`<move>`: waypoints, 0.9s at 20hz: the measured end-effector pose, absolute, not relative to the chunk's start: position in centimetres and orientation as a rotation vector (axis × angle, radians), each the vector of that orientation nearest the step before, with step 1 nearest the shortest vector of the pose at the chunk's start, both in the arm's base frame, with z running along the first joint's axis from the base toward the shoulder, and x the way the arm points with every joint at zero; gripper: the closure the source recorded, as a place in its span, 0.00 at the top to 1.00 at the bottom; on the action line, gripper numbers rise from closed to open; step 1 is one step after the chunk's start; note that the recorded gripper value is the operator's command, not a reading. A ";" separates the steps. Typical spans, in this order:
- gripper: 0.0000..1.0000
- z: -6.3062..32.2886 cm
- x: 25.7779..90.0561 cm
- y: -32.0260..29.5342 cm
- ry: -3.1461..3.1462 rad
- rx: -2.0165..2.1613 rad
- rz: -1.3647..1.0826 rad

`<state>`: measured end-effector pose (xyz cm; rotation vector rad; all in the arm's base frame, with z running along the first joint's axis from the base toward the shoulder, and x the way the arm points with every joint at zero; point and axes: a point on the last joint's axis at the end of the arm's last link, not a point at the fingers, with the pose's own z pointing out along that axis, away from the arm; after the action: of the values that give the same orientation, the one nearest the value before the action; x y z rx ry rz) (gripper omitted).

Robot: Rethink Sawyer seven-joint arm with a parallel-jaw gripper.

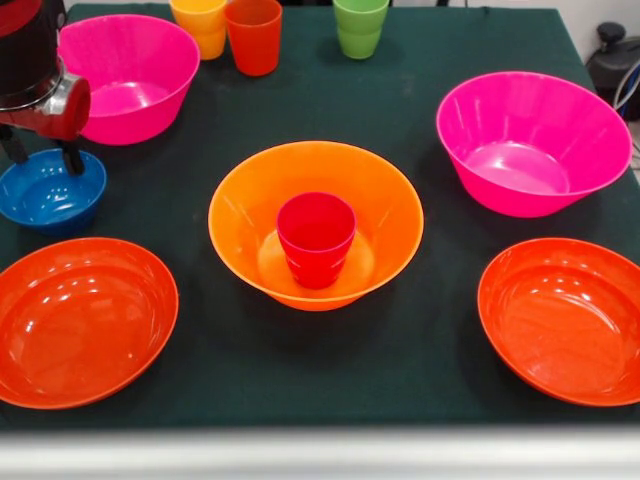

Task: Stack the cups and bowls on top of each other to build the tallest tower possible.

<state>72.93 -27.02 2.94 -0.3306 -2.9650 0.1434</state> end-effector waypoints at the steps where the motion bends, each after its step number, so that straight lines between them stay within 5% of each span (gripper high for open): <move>1: 1.00 2.9 72.9 -27.1 -2.964 -0.331 0.143; 18: 1.00 0.3 70.2 -28.4 -2.987 -0.350 0.128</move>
<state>70.24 -28.44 0.33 -0.3503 -2.9866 0.1280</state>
